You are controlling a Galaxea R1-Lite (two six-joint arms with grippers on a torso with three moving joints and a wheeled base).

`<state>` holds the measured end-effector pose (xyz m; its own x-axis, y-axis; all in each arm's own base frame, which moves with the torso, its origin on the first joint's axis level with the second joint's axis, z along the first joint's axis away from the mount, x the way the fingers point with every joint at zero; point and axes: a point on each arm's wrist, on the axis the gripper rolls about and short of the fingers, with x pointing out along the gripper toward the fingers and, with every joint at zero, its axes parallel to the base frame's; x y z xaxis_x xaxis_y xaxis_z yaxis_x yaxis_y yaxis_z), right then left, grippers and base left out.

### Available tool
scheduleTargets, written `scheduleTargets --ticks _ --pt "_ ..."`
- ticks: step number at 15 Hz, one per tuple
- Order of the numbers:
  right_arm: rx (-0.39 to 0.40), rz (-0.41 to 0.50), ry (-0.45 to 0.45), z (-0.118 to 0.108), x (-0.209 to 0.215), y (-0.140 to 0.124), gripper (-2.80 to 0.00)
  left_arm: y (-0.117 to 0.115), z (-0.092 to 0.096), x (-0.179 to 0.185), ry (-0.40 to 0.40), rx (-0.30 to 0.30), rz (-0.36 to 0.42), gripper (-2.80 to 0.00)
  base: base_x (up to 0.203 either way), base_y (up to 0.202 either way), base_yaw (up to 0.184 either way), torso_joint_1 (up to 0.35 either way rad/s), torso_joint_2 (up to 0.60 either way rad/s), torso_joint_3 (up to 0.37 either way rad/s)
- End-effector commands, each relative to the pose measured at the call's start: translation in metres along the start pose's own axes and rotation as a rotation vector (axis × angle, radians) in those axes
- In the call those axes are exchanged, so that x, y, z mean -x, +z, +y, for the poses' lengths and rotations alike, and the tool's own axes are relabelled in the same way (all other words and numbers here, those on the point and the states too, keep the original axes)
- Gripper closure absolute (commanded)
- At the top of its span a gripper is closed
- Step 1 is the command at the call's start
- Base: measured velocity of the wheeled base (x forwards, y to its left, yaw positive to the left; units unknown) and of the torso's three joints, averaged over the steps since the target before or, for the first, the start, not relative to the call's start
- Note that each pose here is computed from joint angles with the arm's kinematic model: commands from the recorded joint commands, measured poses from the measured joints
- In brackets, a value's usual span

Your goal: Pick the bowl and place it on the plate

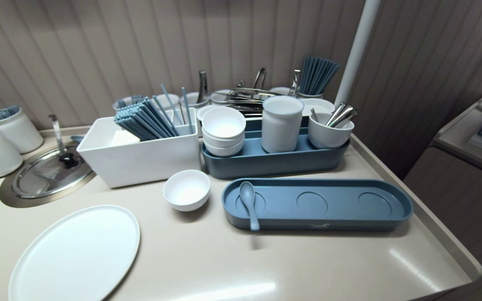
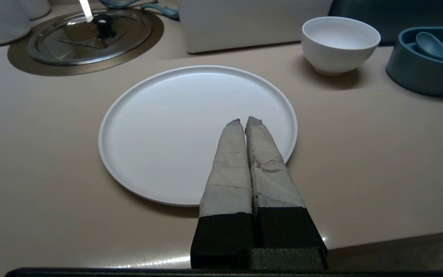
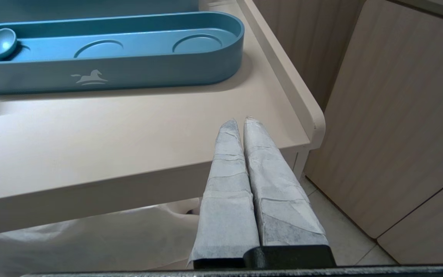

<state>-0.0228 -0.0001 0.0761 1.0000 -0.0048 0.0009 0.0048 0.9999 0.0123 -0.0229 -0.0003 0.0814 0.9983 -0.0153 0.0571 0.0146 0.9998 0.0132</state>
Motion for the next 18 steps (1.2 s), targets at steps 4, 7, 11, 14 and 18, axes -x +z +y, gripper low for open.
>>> scheduleTargets --ticks 4,7,11,14,18 --pt "-0.003 -0.001 0.0 0.0 0.0 0.0 0.0 -0.0082 -0.0001 -0.0018 0.0 0.0 0.028 0.0 0.0 0.0 0.0 0.0 0.0 0.0" --pt "0.0 -0.001 0.0 0.0 -0.0001 -0.0002 0.0 -0.0077 -0.0001 -0.0017 0.0 0.0 0.026 0.0 0.0 0.0 0.0 0.0 0.0 0.0" --pt "0.0 -0.001 0.0 0.0 -0.0001 -0.0002 0.0 -0.0077 -0.0001 -0.0017 0.0 0.001 0.027 0.0 0.0 0.0 0.0 0.0 0.0 0.0" --pt "0.0 -0.002 0.0 0.0 0.0 0.0001 0.0 -0.0077 -0.0001 -0.0018 0.0 0.001 0.028 0.0 0.0 0.0 0.0 0.0 0.0 0.0" --pt "0.0 -0.002 0.0 0.0 0.0 -0.0001 0.0 -0.0077 -0.0001 -0.0018 0.0 0.001 0.028 0.0 0.0 0.0 0.0 0.0 0.0 0.0"
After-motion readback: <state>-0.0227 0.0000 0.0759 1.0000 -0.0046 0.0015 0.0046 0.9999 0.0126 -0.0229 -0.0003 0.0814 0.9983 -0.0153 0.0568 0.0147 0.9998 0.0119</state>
